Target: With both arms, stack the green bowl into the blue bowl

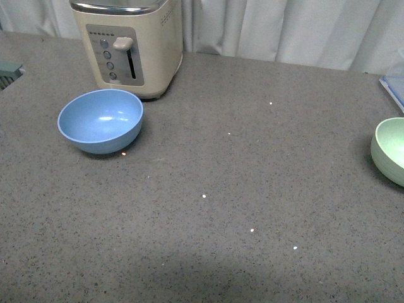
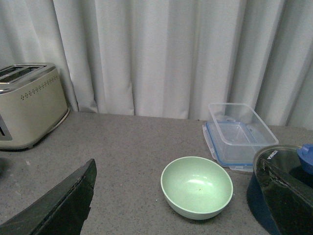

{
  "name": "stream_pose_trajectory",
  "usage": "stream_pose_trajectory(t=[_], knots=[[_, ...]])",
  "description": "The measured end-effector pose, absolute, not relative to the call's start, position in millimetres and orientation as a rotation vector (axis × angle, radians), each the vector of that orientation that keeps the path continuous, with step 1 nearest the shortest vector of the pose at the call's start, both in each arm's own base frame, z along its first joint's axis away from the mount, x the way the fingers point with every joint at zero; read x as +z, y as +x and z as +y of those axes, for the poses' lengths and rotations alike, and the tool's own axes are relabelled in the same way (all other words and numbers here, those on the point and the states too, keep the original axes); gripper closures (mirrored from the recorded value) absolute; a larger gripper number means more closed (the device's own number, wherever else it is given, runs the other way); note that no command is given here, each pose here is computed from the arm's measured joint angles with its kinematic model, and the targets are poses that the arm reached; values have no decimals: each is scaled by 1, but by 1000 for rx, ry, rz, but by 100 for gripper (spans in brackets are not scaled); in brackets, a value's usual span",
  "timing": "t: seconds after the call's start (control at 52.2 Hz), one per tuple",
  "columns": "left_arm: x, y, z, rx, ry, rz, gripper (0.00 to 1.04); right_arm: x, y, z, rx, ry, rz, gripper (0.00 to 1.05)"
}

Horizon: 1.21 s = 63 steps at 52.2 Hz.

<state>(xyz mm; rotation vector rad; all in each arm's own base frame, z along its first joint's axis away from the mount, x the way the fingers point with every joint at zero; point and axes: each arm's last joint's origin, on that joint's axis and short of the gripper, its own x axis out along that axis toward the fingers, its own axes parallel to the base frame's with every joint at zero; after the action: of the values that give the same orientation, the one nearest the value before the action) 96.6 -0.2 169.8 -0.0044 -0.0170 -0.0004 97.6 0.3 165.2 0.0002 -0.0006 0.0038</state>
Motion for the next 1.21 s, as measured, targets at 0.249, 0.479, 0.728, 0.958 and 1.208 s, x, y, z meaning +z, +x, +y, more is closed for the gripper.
stream_pose_trajectory(t=[0.249, 0.479, 0.728, 0.958, 1.208], knots=[[170, 97, 0, 0, -4, -17, 6, 165, 98, 0, 4, 1, -1, 9], [170, 97, 0, 0, -4, -17, 6, 165, 98, 0, 4, 1, -1, 9], [170, 97, 0, 0, -4, -17, 6, 165, 98, 0, 4, 1, -1, 9], [170, 97, 0, 0, -4, -17, 6, 165, 98, 0, 4, 1, -1, 9], [170, 97, 0, 0, -4, -17, 6, 165, 98, 0, 4, 1, -1, 9]])
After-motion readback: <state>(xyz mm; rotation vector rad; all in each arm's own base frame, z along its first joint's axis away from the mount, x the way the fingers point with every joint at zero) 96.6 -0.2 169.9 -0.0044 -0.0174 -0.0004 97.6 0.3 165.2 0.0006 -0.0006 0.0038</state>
